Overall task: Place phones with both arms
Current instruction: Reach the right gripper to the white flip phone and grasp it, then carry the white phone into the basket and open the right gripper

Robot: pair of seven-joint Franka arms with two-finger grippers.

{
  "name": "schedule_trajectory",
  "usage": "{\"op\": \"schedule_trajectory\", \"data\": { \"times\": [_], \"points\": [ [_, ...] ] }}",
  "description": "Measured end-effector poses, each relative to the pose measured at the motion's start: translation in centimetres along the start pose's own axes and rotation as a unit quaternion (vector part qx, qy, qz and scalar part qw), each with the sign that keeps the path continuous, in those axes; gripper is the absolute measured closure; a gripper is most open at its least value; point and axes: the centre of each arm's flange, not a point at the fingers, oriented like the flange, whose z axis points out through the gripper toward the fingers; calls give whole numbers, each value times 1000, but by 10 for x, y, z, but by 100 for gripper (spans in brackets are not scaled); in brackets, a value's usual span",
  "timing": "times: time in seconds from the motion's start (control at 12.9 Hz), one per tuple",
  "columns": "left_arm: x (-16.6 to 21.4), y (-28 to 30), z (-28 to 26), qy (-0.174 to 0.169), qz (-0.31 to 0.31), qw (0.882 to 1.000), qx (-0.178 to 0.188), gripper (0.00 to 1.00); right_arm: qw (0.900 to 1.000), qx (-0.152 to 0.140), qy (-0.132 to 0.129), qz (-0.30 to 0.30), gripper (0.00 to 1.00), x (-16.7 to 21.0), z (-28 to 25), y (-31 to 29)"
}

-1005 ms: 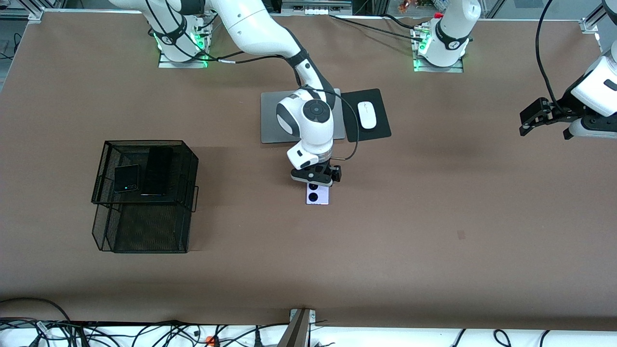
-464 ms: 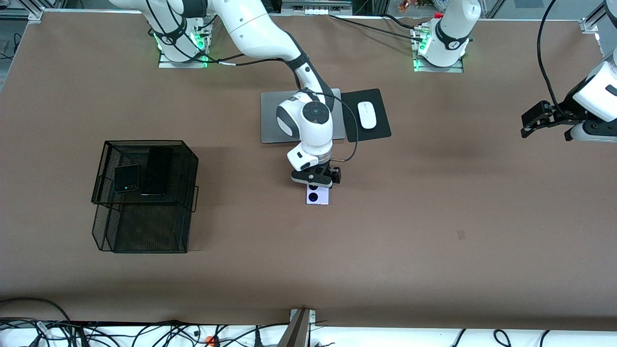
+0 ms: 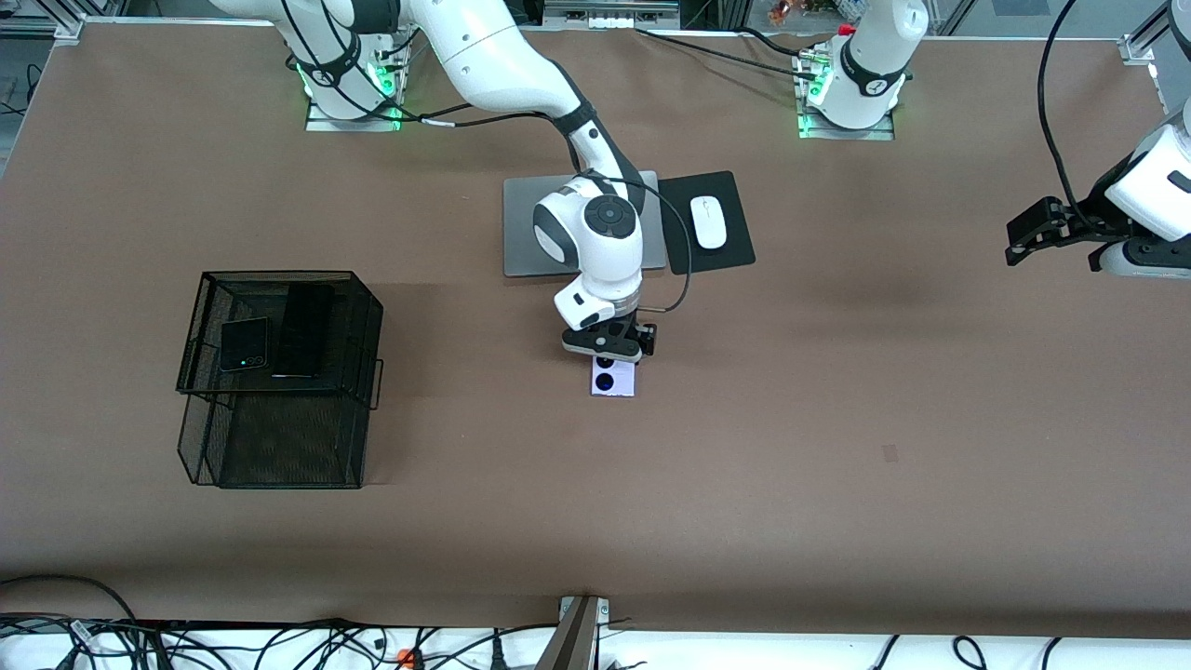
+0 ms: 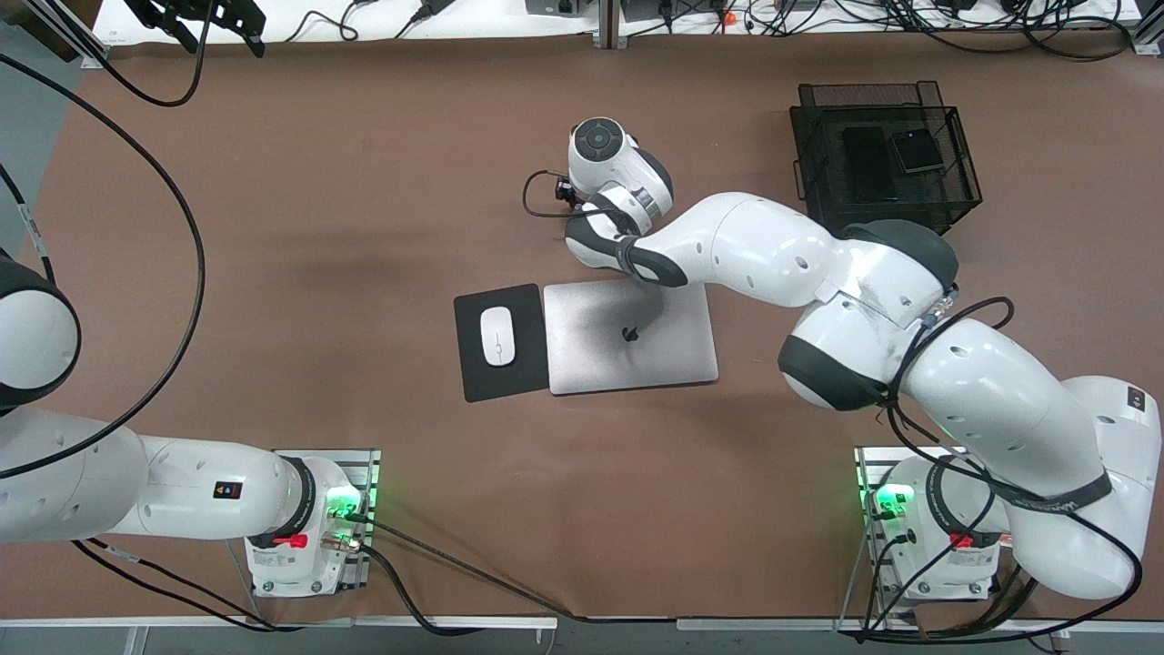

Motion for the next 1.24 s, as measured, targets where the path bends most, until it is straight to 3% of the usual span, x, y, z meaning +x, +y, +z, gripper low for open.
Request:
{"op": "schedule_trajectory", "data": {
  "times": [0.15,0.39,0.62,0.85,1.0,1.24],
  "points": [
    [1,0,-2,3,0,1000,0,0,1000,2,3,0,14,3,-3,-1],
    [2,0,-6,5,0,1000,0,0,1000,-20,0,3,14,20,-22,-4],
    [2,0,-6,5,1,1000,0,0,999,-46,-19,3,14,40,-81,-19],
    [3,1,-6,5,1,1000,0,0,998,-49,-40,-9,14,58,-157,-24],
    [3,1,-6,6,1,1000,0,0,996,-57,-61,-32,14,81,-205,-7],
    [3,1,-6,6,1,1000,0,0,990,-87,-83,-77,14,148,-256,61]
  ]
}}
